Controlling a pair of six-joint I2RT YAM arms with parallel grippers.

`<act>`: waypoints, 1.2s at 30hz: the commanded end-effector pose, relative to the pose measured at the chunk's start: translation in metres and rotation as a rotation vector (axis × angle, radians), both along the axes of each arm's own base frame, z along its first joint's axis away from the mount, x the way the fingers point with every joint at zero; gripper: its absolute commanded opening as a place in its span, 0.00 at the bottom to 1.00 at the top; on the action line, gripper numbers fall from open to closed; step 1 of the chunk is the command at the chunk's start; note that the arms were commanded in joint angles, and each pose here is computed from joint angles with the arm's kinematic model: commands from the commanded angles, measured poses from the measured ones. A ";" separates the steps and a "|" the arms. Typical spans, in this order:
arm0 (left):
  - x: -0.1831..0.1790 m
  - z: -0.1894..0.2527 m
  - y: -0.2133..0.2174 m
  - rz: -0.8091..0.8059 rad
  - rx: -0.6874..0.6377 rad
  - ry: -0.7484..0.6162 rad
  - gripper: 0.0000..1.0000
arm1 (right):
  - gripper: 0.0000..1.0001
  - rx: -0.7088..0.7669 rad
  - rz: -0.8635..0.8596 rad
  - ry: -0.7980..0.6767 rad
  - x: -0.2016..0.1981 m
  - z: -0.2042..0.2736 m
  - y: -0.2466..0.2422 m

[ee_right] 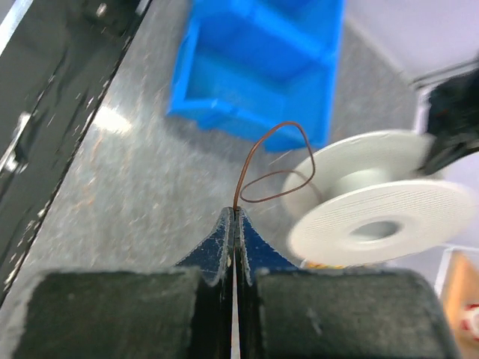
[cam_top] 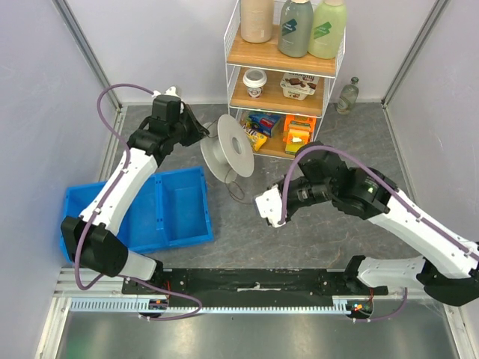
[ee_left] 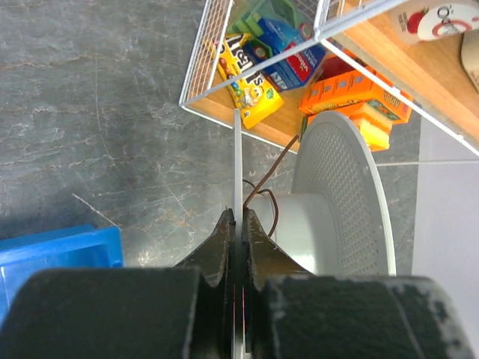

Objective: Wrap the cables

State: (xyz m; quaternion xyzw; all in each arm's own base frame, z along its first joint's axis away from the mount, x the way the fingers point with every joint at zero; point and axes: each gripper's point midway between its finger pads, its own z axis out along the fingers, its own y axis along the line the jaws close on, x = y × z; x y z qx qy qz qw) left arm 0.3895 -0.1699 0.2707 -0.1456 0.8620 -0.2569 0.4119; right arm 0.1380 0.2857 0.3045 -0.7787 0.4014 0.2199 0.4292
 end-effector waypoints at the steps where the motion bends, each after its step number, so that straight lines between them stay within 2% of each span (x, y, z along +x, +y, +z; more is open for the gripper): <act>1: -0.007 0.028 -0.014 -0.078 0.033 -0.115 0.02 | 0.00 0.190 -0.045 -0.085 0.007 0.076 0.024; 5: -0.025 0.012 -0.033 -0.251 0.109 -0.149 0.02 | 0.00 0.294 -0.113 -0.174 0.023 0.119 0.029; 7: -0.037 0.012 -0.043 -0.348 0.105 -0.184 0.02 | 0.00 0.326 -0.157 -0.222 0.033 0.133 0.026; 18: -0.124 -0.002 -0.079 -0.883 0.099 -0.346 0.01 | 0.00 0.395 -0.484 -0.466 0.092 0.171 -0.005; 22: -0.137 -0.024 -0.073 -0.949 0.160 -0.332 0.02 | 0.00 0.449 -0.599 -0.523 0.109 0.193 -0.023; 29: -0.135 -0.053 -0.056 -0.947 0.283 -0.334 0.02 | 0.00 0.509 -0.740 -0.609 0.126 0.222 -0.053; 36: -0.144 -0.065 -0.048 -0.988 0.331 -0.373 0.02 | 0.00 0.472 -0.885 -0.678 0.145 0.225 -0.092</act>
